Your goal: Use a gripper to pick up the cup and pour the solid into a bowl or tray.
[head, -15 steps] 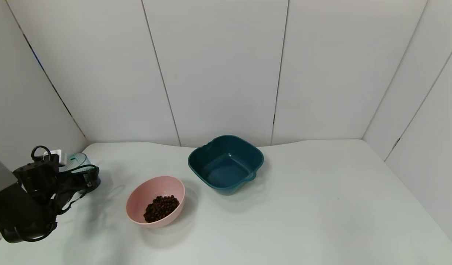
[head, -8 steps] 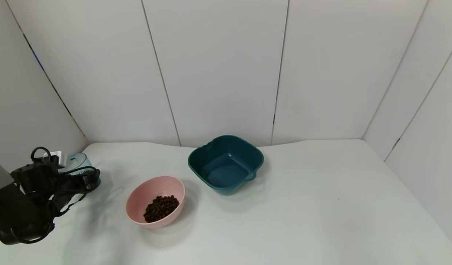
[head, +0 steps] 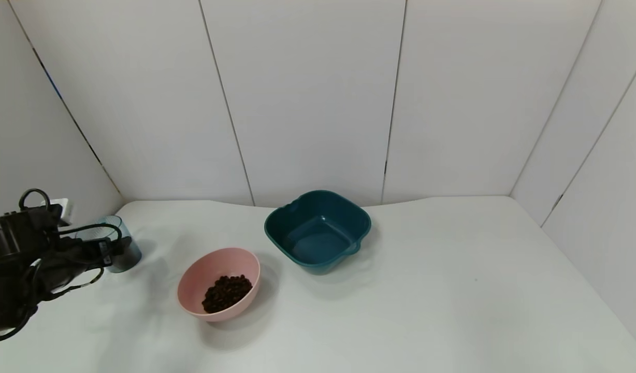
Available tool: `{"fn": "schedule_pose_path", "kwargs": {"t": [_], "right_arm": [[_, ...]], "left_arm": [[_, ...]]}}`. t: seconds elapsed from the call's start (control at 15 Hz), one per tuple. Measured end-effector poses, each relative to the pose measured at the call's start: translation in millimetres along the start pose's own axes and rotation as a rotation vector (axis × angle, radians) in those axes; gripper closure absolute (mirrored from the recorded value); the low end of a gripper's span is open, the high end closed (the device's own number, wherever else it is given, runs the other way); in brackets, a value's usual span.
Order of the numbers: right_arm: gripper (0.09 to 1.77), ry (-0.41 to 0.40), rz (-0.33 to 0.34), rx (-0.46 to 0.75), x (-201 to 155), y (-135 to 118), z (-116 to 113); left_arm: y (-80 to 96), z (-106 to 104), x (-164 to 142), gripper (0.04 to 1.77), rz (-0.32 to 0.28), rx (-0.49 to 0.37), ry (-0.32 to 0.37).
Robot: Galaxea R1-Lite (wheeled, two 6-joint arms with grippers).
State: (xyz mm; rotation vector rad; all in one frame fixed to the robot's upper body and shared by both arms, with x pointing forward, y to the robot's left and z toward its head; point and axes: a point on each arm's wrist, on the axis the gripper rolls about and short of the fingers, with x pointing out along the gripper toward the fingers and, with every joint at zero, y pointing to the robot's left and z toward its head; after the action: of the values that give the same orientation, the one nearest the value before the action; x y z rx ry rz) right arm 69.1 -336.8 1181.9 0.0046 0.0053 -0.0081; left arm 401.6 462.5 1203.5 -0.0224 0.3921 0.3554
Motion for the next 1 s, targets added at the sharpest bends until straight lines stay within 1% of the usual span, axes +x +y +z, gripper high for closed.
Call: {"fn": "schedule_pose_path", "kwargs": {"t": [0.13, 0.2, 0.4, 0.53, 0.67, 0.8, 1.0], "right_arm": [[0.15, 0.0, 0.0, 0.0, 0.0, 0.0, 0.0], [0.15, 0.0, 0.0, 0.0, 0.0, 0.0, 0.0], [0.15, 0.0, 0.0, 0.0, 0.0, 0.0, 0.0], [0.15, 0.0, 0.0, 0.0, 0.0, 0.0, 0.0], [0.15, 0.0, 0.0, 0.0, 0.0, 0.0, 0.0], [0.15, 0.0, 0.0, 0.0, 0.0, 0.0, 0.0], [0.15, 0.0, 0.0, 0.0, 0.0, 0.0, 0.0]], "left_arm": [[-2.8, 15.9, -25.4, 0.11, -0.011, 0.003, 0.008], [-5.2, 24.6, -39.5, 0.11, -0.02, 0.005, 0.0], [-15.2, 45.4, -83.3, 0.11, -0.055, 0.016, -0.043], [-22.0, 52.5, -112.3, 0.11, -0.084, 0.025, -0.077], [-27.5, 53.5, -139.0, 0.11, -0.112, 0.035, -0.113], [-28.8, 50.6, -162.3, 0.1, -0.133, 0.041, -0.149], [-28.2, 40.9, -197.2, 0.1, -0.198, 0.048, -0.181]]}}
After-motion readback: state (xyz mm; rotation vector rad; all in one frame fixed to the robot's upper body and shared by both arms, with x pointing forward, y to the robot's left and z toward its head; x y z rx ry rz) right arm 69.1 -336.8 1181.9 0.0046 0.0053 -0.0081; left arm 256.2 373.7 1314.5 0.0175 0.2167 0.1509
